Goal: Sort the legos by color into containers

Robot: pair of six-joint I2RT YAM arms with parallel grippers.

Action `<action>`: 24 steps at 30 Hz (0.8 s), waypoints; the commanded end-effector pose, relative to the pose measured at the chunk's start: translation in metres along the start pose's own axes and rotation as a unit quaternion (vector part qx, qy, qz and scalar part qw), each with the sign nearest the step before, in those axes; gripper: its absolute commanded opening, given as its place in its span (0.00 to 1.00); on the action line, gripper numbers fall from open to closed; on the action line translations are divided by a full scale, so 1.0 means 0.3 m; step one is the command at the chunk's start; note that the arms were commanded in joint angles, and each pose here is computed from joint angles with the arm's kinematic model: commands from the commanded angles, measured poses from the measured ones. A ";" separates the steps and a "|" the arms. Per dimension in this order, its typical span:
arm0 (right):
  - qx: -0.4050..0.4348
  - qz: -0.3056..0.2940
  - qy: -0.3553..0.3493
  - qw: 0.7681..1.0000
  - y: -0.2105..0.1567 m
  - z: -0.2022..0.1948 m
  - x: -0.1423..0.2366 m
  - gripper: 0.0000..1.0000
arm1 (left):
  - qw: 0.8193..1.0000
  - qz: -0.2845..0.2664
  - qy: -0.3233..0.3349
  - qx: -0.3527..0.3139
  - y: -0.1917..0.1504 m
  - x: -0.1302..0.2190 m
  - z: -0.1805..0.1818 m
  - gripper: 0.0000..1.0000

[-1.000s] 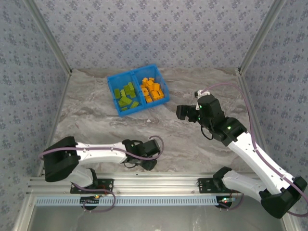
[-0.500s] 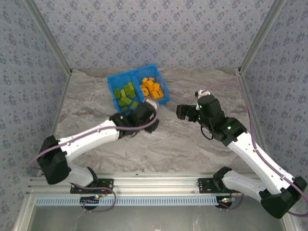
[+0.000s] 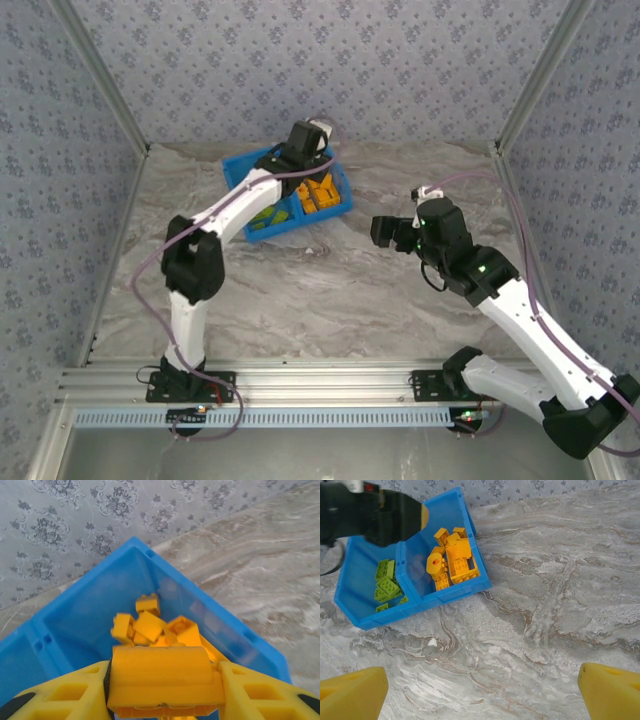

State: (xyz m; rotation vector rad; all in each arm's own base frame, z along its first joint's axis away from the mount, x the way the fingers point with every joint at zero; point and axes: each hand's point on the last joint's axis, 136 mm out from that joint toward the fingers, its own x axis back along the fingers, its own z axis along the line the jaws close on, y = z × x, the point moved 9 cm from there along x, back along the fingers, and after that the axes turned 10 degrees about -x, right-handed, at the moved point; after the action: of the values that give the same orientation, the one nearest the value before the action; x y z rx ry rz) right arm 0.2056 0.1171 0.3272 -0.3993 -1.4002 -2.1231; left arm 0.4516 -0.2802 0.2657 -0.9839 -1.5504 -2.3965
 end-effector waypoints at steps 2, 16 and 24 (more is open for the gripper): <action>0.006 -0.008 -0.011 1.000 0.016 -0.018 0.047 1.00 | 0.999 0.037 -0.005 -0.003 -0.017 -0.109 0.029 0.47; 0.001 -0.011 -0.023 1.000 0.007 -0.045 0.071 1.00 | 0.999 -0.014 -0.026 0.043 0.097 -0.023 0.070 0.73; 0.004 -0.092 -0.162 0.983 -0.009 -0.167 -0.001 1.00 | 0.985 -0.154 -0.022 0.075 0.150 0.419 0.162 0.84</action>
State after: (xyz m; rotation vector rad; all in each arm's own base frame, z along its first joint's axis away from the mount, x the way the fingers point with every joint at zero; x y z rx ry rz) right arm 0.2003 0.0881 0.3168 -0.5392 -1.5314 -2.2118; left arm 0.4336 -0.2492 0.3056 -1.0129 -1.7215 -2.3182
